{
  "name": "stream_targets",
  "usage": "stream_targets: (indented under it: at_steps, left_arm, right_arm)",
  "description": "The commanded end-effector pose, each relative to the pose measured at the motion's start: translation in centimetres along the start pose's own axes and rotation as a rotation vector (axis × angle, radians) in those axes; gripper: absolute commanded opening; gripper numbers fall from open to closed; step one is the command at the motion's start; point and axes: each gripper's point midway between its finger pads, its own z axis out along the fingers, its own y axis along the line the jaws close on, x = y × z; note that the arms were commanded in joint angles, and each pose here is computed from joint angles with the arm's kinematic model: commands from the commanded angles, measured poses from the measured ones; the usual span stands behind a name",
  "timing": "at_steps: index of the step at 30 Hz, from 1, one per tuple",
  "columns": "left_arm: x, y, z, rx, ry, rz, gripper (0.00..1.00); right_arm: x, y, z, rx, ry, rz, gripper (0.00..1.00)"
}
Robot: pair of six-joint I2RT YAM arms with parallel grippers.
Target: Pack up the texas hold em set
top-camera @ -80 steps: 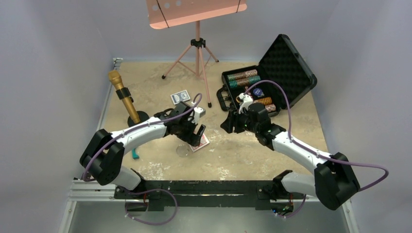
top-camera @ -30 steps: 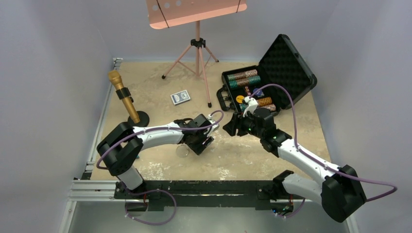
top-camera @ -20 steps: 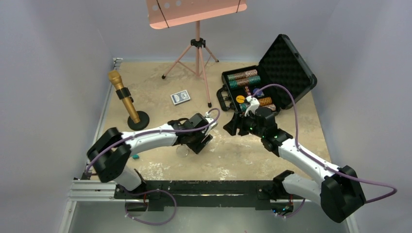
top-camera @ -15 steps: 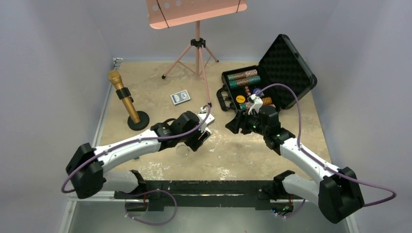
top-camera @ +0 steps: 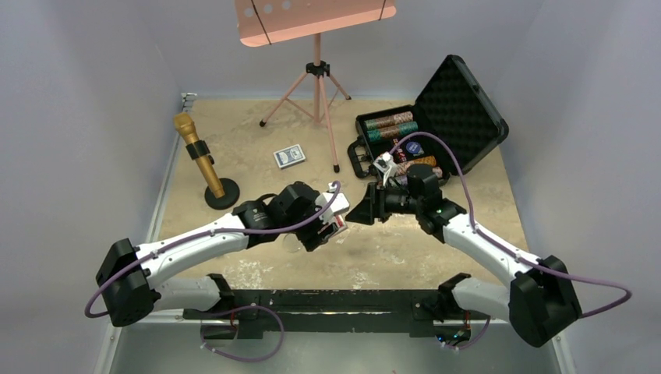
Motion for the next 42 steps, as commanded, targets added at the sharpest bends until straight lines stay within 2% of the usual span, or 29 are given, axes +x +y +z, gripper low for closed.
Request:
stream_targets:
  at_steps: [1, 11, 14, 15, 18, 19, 21, 22, 23, 24, 30, 34, 38, 42]
  left_arm:
    - [-3.0, -0.9, -1.3, 0.042, -0.098, 0.057, 0.0]
    - [-3.0, -2.1, -1.5, 0.074, -0.108, 0.092, 0.0]
    - [-3.0, -2.2, -1.6, 0.074, -0.108, 0.099, 0.0]
    - [-3.0, -2.2, -1.6, 0.071, -0.107, 0.099, 0.0]
    - [-3.2, -1.9, -1.7, 0.05, -0.115, 0.088, 0.01]
    - [-3.3, -1.6, -1.7, 0.035, -0.114, 0.082, 0.14]
    - [-3.6, -0.7, -2.0, -0.018, -0.113, 0.057, 0.68]
    - [-3.8, 0.1, -2.4, -0.066, -0.114, 0.037, 0.85]
    - [-4.0, 0.9, -2.8, -0.103, -0.117, 0.02, 0.94]
    - [-4.3, 1.4, -3.2, -0.121, -0.127, 0.001, 0.97]
    - [-6.5, 3.5, -7.4, -0.112, -0.295, -0.139, 1.0]
    - [-6.6, 6.6, -10.0, -0.206, -0.368, -0.256, 1.0]
    - [-5.3, 9.5, -11.2, -0.334, -0.358, -0.357, 1.0]
    - [-3.6, 11.4, -11.7, -0.463, -0.3, -0.382, 1.0]
  right_arm:
    - [0.7, 2.1, 0.8, -0.113, 0.074, -0.012, 0.63]
    - [0.9, 3.6, 2.9, -0.192, 0.095, 0.024, 0.53]
    - [1.2, 3.7, 3.2, -0.207, 0.102, 0.042, 0.45]
    - [1.3, 3.6, 3.2, -0.204, 0.108, 0.048, 0.38]
    - [1.5, 3.2, 3.3, -0.188, 0.106, 0.063, 0.02]
    - [1.5, 3.1, 3.3, -0.179, 0.099, 0.067, 0.0]
    - [1.0, 2.9, 3.1, -0.149, 0.063, 0.077, 0.0]
    - [0.4, 2.7, 2.9, -0.123, 0.029, 0.082, 0.0]
    - [-0.3, 2.3, 2.6, -0.085, -0.012, 0.087, 0.0]
    - [-1.1, 1.8, 2.2, -0.047, -0.051, 0.096, 0.0]
    - [-8.2, -2.6, -3.0, 0.18, -0.391, 0.171, 0.0]
    - [-12.9, -5.0, -6.8, 0.348, -0.626, 0.191, 0.0]
    - [-17.1, -8.2, -10.4, 0.509, -0.847, 0.24, 0.0]
    - [-19.9, -11.6, -12.9, 0.625, -1.026, 0.313, 0.0]
